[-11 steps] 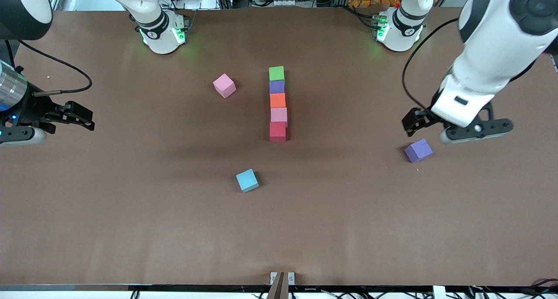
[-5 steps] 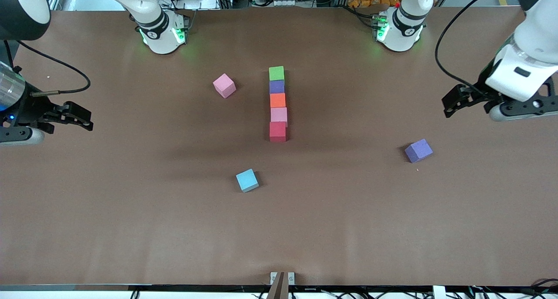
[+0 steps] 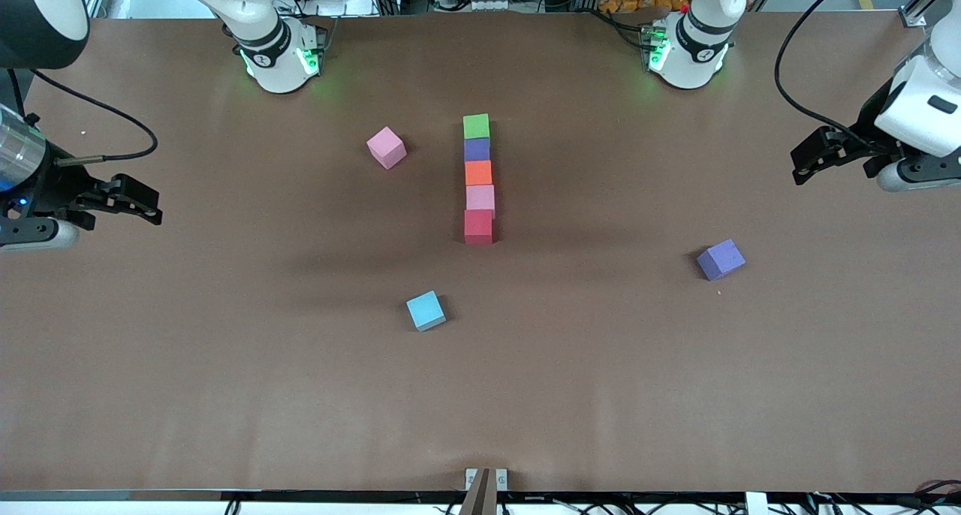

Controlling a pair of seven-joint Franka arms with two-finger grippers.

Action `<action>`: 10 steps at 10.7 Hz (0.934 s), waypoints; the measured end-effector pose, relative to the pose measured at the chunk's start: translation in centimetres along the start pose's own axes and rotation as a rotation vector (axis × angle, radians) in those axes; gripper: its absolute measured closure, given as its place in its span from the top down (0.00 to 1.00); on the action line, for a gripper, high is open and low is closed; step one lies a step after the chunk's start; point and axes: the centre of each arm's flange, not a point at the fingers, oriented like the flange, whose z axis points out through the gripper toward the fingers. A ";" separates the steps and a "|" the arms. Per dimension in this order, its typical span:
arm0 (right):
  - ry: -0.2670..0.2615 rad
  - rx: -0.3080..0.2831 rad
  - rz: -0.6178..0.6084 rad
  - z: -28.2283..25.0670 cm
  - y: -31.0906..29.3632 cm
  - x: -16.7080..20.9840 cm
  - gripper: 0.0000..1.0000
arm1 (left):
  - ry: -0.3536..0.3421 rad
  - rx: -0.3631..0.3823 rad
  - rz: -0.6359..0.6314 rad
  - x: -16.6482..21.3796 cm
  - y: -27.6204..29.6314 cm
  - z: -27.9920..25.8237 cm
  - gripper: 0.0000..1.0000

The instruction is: Arrange blocks into number 1

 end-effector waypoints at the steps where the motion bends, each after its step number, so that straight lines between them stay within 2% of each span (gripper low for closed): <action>1: 0.000 0.000 0.000 0.0 0.0 0.0 1.00 | 0.000 -0.021 0.000 -0.1 -0.4 -0.3 1.00; 3: -0.001 0.000 0.000 0.0 0.0 0.0 1.00 | 0.001 -0.046 0.015 -0.1 -1.9 -0.6 1.00; 10: -0.004 0.000 -0.001 0.1 0.0 0.0 1.00 | 0.007 -0.047 0.091 -0.1 -1.9 -0.8 1.00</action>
